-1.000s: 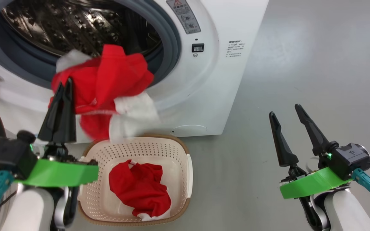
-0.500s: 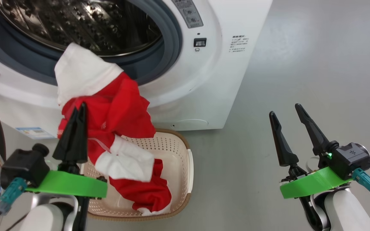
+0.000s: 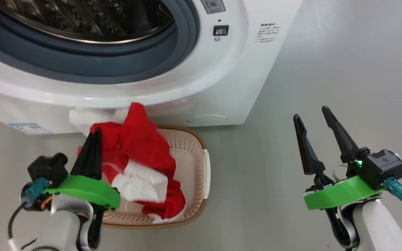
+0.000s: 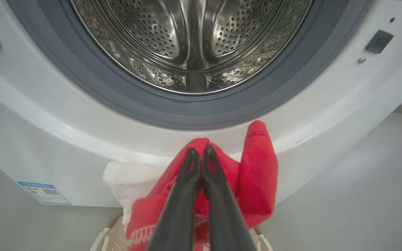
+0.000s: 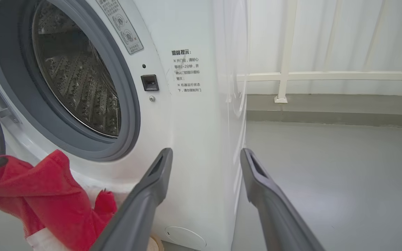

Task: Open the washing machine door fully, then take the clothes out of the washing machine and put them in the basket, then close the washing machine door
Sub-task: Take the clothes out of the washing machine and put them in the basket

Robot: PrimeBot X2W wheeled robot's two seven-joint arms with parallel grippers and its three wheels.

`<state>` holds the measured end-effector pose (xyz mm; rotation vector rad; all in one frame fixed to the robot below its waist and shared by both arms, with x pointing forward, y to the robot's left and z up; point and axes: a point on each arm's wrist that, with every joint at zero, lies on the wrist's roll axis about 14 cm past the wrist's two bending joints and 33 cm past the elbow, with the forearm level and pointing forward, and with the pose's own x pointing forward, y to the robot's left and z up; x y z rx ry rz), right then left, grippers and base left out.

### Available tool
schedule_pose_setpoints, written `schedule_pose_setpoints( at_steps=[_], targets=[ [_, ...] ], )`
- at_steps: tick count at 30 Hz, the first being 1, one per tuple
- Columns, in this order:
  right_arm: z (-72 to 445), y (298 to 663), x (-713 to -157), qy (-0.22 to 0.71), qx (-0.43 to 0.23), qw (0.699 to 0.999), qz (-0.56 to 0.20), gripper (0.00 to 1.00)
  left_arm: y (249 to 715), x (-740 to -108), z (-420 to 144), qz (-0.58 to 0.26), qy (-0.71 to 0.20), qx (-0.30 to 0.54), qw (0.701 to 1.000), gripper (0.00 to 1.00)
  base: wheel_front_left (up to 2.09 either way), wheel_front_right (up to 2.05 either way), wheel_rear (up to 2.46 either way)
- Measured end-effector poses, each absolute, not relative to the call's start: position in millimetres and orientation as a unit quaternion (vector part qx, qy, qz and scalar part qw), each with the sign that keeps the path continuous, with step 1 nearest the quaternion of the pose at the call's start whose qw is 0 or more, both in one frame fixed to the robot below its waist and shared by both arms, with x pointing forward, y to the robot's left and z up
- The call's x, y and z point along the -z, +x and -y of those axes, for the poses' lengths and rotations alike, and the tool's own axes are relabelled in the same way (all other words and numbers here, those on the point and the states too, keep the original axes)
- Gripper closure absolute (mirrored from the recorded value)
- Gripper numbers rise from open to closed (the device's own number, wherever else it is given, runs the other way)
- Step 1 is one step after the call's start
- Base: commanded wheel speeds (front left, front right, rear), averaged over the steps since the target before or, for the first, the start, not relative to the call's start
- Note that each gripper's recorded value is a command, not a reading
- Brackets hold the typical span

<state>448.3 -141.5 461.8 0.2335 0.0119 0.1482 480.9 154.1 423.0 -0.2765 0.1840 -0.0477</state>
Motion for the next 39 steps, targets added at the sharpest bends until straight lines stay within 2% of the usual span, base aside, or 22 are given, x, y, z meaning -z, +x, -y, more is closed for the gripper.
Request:
schedule_pose_setpoints(
  at_steps=[9, 21, 36, 37, 39],
  targets=[
    [145.9, 458.0, -442.1, 0.119, -0.066, 0.99, -0.027, 0.0, 483.1, -349.4, -154.9, -0.195, -0.132, 0.012, 0.972, 1.0, 0.0, 0.0, 0.0],
    [165.1, 457.1, -415.5, 0.123, -0.036, 0.99, -0.059, 0.0, 468.2, -258.3, -128.5, -0.352, -0.143, 0.019, 0.925, 1.0, 0.0, 0.0, 0.0],
    [174.5, 463.3, -393.2, 0.127, -0.022, 0.988, -0.083, 0.0, 459.1, -211.4, -104.0, -0.429, -0.134, 0.053, 0.892, 1.0, 0.0, 0.0, 0.0],
    [175.4, 464.4, -392.8, 0.126, -0.021, 0.988, -0.082, 0.0, 457.8, -209.3, -102.3, -0.432, -0.134, 0.056, 0.89, 0.77, 0.0, 0.0, 0.0],
    [176.7, 463.9, -390.0, 0.126, -0.019, 0.988, -0.086, 0.0, 455.8, -206.1, -100.6, -0.436, -0.133, 0.059, 0.888, 0.43, 0.0, 0.0, 0.0]
  ],
)
